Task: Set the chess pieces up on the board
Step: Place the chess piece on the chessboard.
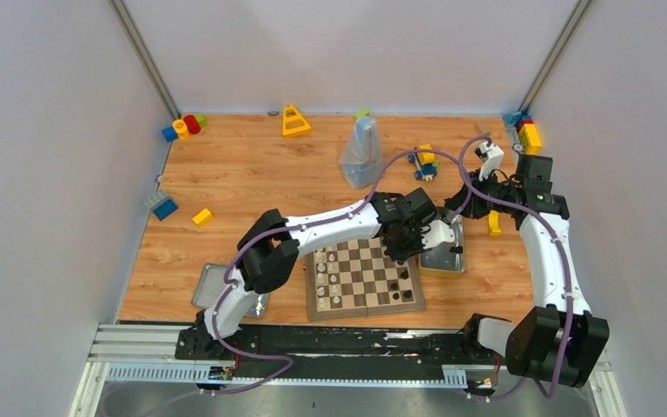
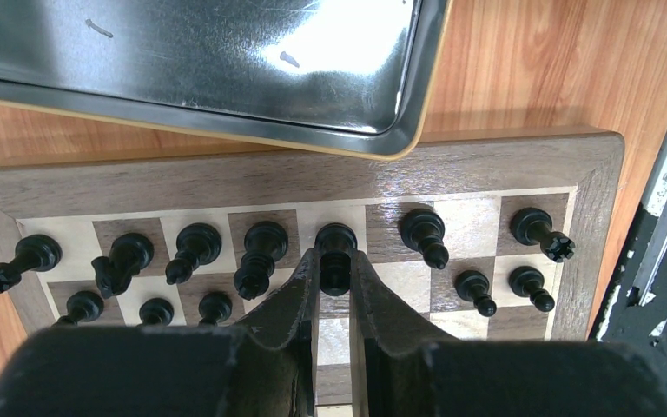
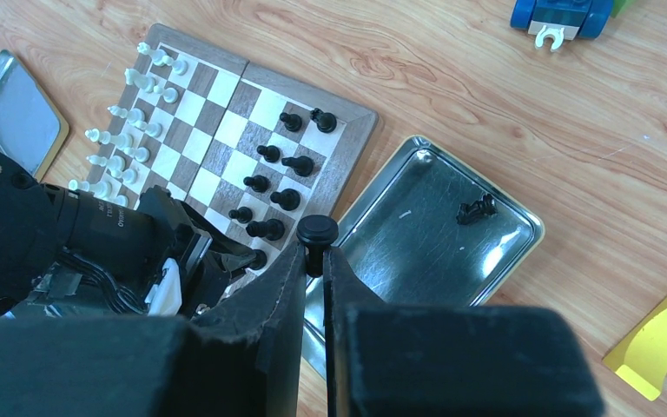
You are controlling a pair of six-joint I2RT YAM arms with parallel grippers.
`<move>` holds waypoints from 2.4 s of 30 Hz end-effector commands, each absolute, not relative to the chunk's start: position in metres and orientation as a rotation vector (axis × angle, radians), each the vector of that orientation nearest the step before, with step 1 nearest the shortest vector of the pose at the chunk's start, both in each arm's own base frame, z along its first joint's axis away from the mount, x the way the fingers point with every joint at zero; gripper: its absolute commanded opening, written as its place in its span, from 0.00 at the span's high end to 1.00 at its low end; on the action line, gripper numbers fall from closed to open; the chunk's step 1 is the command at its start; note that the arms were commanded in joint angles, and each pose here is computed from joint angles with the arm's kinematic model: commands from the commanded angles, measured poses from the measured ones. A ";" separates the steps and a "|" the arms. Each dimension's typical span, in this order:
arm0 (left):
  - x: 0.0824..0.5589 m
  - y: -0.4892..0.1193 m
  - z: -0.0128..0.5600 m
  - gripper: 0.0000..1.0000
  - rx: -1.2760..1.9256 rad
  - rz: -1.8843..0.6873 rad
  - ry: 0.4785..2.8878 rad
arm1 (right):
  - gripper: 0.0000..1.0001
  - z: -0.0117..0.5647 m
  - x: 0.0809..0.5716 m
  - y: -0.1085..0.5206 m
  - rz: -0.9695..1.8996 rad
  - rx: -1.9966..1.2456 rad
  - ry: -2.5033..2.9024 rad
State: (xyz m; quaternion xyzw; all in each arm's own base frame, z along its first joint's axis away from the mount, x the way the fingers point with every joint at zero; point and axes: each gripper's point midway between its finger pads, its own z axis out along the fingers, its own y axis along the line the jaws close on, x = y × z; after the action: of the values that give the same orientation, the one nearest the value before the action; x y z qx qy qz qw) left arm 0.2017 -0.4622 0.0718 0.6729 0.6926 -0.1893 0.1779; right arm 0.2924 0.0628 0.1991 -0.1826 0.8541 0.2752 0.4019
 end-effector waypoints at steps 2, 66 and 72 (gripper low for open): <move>0.204 -0.478 0.087 0.86 1.894 -0.566 1.885 | 1.00 0.201 0.291 0.066 0.724 -0.482 2.139; 0.191 -0.357 0.292 0.27 1.659 -1.206 1.147 | 0.99 0.254 0.205 0.227 1.528 -1.242 1.784; 0.191 -0.361 0.271 0.29 1.754 -1.123 1.046 | 0.99 0.257 0.206 0.234 1.589 -1.252 1.760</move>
State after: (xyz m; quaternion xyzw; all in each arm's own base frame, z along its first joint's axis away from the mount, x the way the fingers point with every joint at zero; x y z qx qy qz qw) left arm 0.1952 -0.3570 0.2661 0.6469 0.4899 -0.4636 0.3558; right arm 0.2114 0.2265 0.2317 -0.4372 0.6840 0.5462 0.2064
